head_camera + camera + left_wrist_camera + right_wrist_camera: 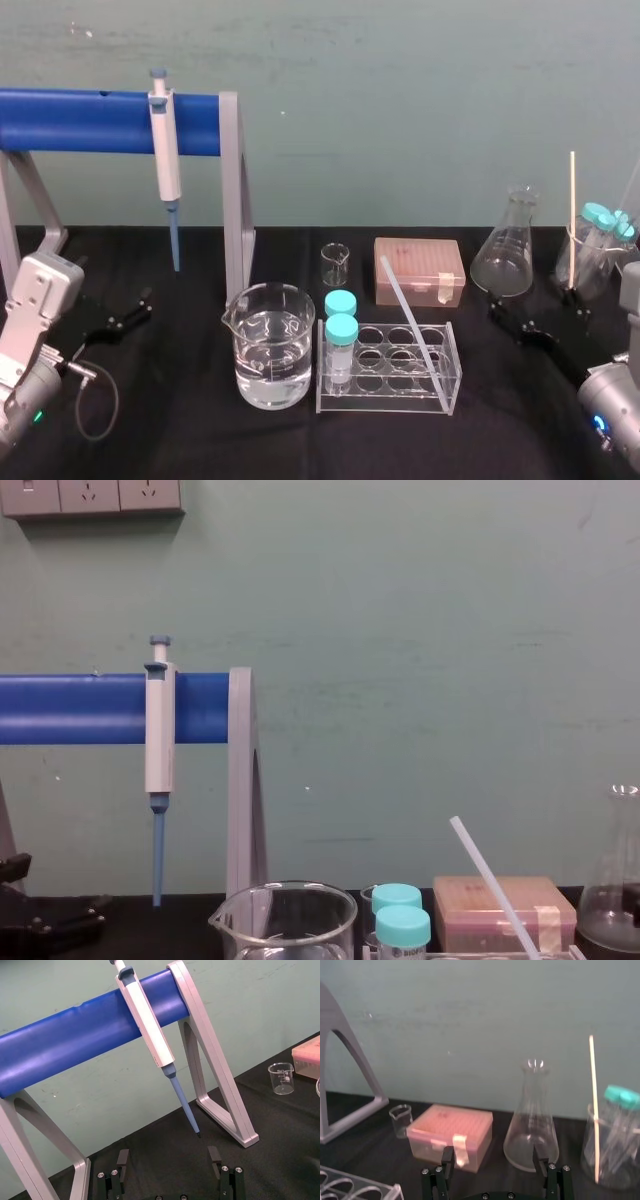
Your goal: Pick up the stirring rod with one hand, then place it down.
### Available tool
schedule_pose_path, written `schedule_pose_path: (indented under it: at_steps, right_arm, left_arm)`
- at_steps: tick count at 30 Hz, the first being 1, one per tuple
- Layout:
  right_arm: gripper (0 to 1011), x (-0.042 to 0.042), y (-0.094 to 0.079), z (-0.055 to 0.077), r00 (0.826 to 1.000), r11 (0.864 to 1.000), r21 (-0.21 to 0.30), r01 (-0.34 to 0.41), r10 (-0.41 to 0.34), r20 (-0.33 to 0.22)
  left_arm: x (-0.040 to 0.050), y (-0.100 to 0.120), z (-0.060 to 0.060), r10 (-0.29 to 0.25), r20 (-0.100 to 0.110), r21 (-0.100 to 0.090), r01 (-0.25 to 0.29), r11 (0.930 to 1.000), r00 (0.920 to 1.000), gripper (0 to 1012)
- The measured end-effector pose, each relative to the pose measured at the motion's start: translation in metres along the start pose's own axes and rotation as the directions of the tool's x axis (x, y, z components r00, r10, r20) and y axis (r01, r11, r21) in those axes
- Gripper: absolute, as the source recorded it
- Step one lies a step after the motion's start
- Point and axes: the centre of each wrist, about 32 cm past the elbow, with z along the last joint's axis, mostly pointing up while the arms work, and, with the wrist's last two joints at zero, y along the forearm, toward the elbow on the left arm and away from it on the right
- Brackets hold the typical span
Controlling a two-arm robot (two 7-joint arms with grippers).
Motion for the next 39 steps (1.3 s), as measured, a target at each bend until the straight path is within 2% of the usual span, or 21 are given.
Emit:
schedule_pose_path:
  at_steps: [3, 39]
  right_arm:
    - [1002, 0.0003, -0.0003, -0.0032, 1.000, 1.000, -0.029, -0.001, 0.001, -0.008]
    - [1003, 0.0005, 0.0001, -0.0008, 1.000, 1.000, -0.009, -0.001, 0.001, -0.002]
  left_arm:
    - [0.0000, 0.0000, 0.0000, 0.000, 0.000, 0.000, 0.000, 1.0000, 1.0000, 1000]
    - [0.0000, 0.0000, 0.0000, 0.000, 0.000, 0.000, 0.000, 1.0000, 1.0000, 1000]
